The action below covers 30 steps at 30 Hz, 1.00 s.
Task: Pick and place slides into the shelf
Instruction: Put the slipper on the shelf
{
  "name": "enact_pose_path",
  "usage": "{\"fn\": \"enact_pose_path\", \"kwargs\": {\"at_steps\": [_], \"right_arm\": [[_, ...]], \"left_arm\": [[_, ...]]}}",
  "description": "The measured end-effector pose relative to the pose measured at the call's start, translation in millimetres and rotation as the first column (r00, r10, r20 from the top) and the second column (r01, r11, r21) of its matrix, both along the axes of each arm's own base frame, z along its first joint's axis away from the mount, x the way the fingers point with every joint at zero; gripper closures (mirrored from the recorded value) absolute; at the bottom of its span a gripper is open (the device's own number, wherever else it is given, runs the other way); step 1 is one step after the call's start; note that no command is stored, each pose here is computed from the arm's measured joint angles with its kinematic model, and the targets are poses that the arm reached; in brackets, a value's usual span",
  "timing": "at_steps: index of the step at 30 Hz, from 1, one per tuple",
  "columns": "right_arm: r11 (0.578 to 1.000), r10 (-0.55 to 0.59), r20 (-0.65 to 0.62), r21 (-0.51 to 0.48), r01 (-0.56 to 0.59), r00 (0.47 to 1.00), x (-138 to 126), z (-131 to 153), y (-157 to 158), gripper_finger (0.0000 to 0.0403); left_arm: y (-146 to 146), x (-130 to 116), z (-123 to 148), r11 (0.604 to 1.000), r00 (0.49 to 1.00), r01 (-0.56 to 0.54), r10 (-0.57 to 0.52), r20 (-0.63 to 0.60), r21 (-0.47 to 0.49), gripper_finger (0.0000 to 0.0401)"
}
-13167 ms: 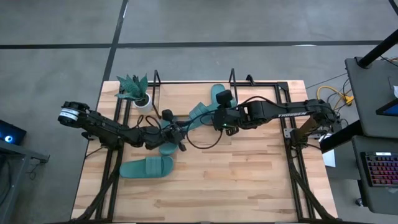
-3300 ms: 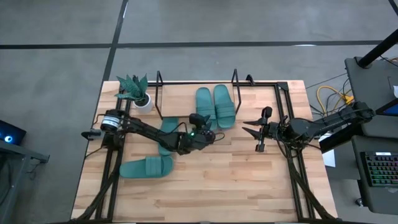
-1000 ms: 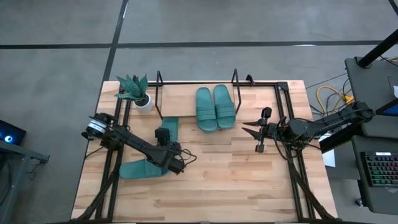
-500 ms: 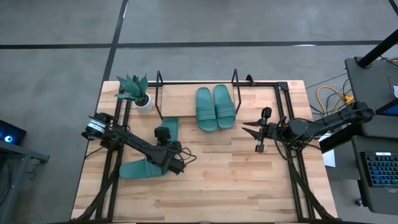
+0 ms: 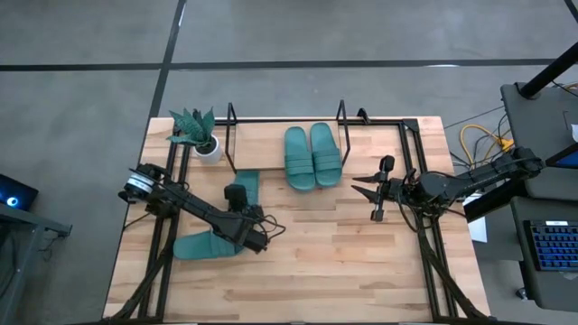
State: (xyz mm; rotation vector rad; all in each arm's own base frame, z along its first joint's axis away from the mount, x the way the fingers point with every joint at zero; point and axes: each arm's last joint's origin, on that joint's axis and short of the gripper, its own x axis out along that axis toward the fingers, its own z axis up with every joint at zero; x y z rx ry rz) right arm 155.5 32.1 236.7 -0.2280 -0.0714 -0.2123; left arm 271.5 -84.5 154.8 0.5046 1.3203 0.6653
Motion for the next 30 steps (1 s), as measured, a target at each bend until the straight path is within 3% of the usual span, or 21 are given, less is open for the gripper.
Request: {"fn": "enact_pose_path", "kwargs": {"at_steps": [3, 5, 23, 27, 30], "right_arm": [[1.0, 0.0, 0.0, 0.0, 0.0, 1.0, 0, 0, 0, 0.0325], [1.0, 0.0, 0.0, 0.0, 0.0, 1.0, 0, 0, 0, 0.0328], [1.0, 0.0, -0.002, -0.001, 0.0, 1.0, 0, 0, 0, 0.0333], [1.0, 0.001, -0.003, -0.002, -0.001, 1.0, 0, 0, 0, 0.0333], [0.995, 0.055, -0.02, -0.08, -0.057, 0.998, 0, -1, 2, 0.0329]], "left_arm": [[-1, -1, -1, 0.999, 0.999, 0.01, -0.011, -0.034, -0.036, 0.0371], [-1, -1, -1, 0.999, 0.998, 0.025, -0.028, -0.056, -0.047, 0.0391], [-6, 6, 58, 0.998, 0.977, 0.025, -0.037, -0.208, -0.059, 0.04], [-7, 3, 80, 0.994, 0.987, 0.025, -0.042, -0.155, -0.109, 0.0401], [-8, -6, 101, 0.989, 0.996, 0.051, -0.061, -0.069, -0.141, 0.0401]]}}
